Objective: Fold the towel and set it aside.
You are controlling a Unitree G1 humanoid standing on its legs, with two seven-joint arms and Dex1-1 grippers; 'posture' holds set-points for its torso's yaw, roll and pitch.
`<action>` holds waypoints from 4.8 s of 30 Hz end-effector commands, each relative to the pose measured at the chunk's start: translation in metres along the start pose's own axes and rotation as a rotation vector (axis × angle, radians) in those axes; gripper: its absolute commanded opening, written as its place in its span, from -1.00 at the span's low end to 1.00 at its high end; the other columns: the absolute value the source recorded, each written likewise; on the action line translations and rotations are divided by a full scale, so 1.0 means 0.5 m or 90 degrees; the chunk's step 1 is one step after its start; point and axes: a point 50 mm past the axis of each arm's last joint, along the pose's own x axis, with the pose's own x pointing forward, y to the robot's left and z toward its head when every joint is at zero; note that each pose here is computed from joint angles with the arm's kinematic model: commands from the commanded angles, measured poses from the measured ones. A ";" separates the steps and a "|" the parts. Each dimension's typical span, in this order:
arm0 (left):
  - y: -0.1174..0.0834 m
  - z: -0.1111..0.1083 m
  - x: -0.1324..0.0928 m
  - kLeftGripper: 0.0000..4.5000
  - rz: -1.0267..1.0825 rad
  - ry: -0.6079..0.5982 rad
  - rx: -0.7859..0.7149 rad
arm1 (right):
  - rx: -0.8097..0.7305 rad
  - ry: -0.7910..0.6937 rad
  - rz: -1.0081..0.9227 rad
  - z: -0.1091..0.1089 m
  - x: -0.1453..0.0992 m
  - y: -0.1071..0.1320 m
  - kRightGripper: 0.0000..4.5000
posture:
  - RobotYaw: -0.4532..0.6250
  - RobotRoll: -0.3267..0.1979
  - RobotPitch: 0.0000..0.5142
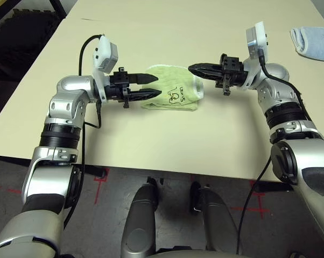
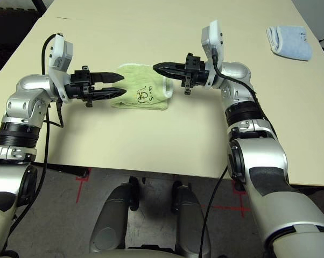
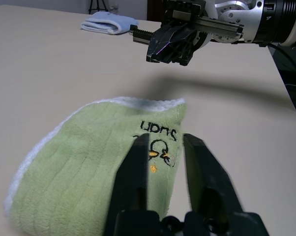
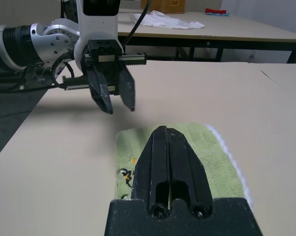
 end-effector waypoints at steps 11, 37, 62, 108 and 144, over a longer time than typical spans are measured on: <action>0.027 -0.003 0.005 -0.99 0.040 -0.007 0.005 | 0.053 -0.021 -0.074 -0.030 0.041 0.004 -1.00 | -0.11 0.25 -0.05; 0.017 -0.139 0.013 -0.99 0.047 0.176 -0.081 | 0.107 0.242 -0.092 -0.175 0.036 0.056 -1.00 | -0.09 0.25 -0.01; 0.095 0.037 0.042 -0.99 0.198 -0.059 -0.074 | 0.109 -0.042 -0.288 -0.008 0.097 -0.051 -1.00 | -0.06 0.25 -0.01; 0.091 -0.063 0.074 -0.99 0.312 0.023 -0.090 | 0.117 0.020 -0.349 -0.081 0.063 -0.028 -1.00 | -0.08 0.25 -0.03; 0.011 -0.060 -0.123 1.00 0.293 0.042 -0.074 | 0.088 0.092 -0.173 -0.051 -0.110 0.014 0.98 | -0.11 0.25 -0.02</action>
